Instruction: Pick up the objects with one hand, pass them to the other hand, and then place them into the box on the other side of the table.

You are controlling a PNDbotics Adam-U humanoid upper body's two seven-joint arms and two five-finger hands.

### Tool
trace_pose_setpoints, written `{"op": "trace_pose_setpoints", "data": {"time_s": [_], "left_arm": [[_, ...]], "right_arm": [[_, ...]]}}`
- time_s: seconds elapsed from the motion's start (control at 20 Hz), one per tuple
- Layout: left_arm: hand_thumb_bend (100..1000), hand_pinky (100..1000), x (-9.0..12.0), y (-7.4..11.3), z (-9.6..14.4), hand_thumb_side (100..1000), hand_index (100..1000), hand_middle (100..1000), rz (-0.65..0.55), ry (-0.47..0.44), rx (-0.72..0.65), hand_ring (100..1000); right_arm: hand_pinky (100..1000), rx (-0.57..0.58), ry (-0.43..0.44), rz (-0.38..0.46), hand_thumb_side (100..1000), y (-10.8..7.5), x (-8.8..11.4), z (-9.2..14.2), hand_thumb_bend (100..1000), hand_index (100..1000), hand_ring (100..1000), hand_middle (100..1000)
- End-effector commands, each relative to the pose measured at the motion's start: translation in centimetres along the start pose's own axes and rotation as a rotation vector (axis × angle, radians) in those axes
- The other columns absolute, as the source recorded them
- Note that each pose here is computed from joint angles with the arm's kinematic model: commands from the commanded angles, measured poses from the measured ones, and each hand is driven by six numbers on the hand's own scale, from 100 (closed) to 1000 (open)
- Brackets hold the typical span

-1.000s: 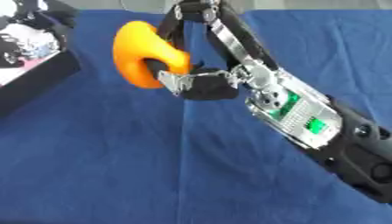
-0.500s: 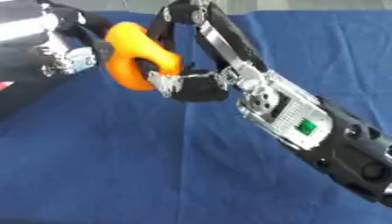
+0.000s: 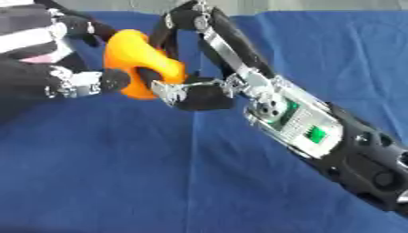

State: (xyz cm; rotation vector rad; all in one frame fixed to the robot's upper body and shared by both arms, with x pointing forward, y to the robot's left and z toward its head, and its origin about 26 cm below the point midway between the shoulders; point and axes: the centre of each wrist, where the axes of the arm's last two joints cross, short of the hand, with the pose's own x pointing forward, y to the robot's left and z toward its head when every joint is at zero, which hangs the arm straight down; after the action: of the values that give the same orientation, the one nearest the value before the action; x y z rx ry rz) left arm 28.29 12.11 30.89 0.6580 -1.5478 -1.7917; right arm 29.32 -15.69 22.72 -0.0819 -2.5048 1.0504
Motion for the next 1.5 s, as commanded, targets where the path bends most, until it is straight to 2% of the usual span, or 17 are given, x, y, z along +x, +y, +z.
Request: {"op": "trace_pose_setpoints", "data": {"time_s": [0.05, 0.2, 0.25, 0.35, 0.4, 0.5, 0.6, 0.65, 0.7, 0.95, 1.2, 1.25, 1.3, 1.35, 1.45, 1.5], "left_arm": [[573, 903, 0.6, 0.6, 0.2, 1000, 932, 842, -0.038, 0.030, -0.016, 856], [459, 869, 0.9, 0.6, 0.1, 1000, 876, 781, -0.036, 0.038, -0.015, 808], [380, 853, 1.0, 0.6, 0.0, 954, 845, 744, -0.027, 0.044, -0.009, 781], [295, 838, 1.1, 0.6, 0.0, 865, 802, 697, -0.001, 0.052, 0.010, 756], [200, 821, 1.2, 0.6, -0.1, 731, 744, 646, 0.014, 0.054, 0.023, 721], [119, 813, 1.2, 0.7, -0.1, 590, 695, 615, 0.043, 0.054, 0.051, 699], [100, 800, 1.2, 0.6, -0.1, 393, 641, 565, 0.073, 0.054, 0.073, 654], [100, 792, 1.2, 0.5, -0.1, 225, 605, 533, 0.087, 0.055, 0.078, 628], [100, 790, 1.2, 0.4, -0.1, 183, 589, 522, 0.101, 0.056, 0.077, 623], [100, 793, 1.3, 0.2, -0.2, 191, 547, 507, 0.139, 0.042, 0.044, 618], [100, 773, 1.3, 0.1, -0.2, 223, 447, 433, 0.146, 0.048, 0.048, 567], [100, 769, 1.2, 0.1, -0.2, 216, 440, 424, 0.146, 0.054, 0.053, 559], [100, 764, 1.2, 0.1, -0.2, 208, 434, 407, 0.145, 0.061, 0.058, 549], [100, 764, 1.2, 0.2, -0.2, 208, 434, 407, 0.141, 0.066, 0.065, 549], [100, 754, 1.1, 0.2, -0.1, 198, 424, 385, 0.131, 0.077, 0.076, 536], [100, 750, 1.0, 0.2, -0.1, 195, 416, 374, 0.124, 0.081, 0.083, 528]], "right_arm": [[749, 0.001, -0.050, 0.011, 100, -0.4, 0.6, -0.6, 198, 522, 548, 296], [747, 0.012, -0.069, 0.001, 100, -0.2, 0.6, -0.6, 202, 521, 547, 296], [745, 0.013, -0.073, -0.002, 100, -0.1, 0.6, -0.5, 209, 520, 545, 294], [744, 0.014, -0.078, -0.005, 100, -0.1, 0.6, -0.5, 217, 519, 544, 293], [742, 0.014, -0.081, -0.006, 100, 0.0, 0.6, -0.5, 222, 518, 542, 292], [741, 0.015, -0.088, -0.010, 100, 0.0, 0.6, -0.5, 225, 517, 541, 291], [740, 0.015, -0.094, -0.014, 100, 0.1, 0.6, -0.4, 228, 516, 539, 290], [740, 0.014, -0.096, -0.014, 100, 0.1, 0.6, -0.4, 230, 516, 539, 290], [740, 0.015, -0.098, -0.014, 100, 0.1, 0.6, -0.4, 231, 516, 539, 290], [741, 0.020, -0.100, -0.001, 100, 0.1, 0.4, 0.1, 231, 518, 542, 295], [747, 0.037, -0.114, 0.025, 100, 0.2, 0.2, 0.6, 196, 532, 549, 322], [748, 0.038, -0.117, 0.032, 100, 0.2, 0.2, 0.6, 206, 540, 552, 329], [751, 0.039, -0.117, 0.038, 100, 0.2, 0.1, 0.7, 258, 554, 557, 344], [751, 0.039, -0.116, 0.043, 100, 0.3, 0.1, 0.7, 258, 554, 557, 344], [779, 0.040, -0.108, 0.060, 100, 0.2, 0.1, 0.9, 506, 671, 632, 462], [809, 0.051, -0.103, 0.080, 112, 0.2, 0.0, 1.0, 710, 762, 711, 548]]}}
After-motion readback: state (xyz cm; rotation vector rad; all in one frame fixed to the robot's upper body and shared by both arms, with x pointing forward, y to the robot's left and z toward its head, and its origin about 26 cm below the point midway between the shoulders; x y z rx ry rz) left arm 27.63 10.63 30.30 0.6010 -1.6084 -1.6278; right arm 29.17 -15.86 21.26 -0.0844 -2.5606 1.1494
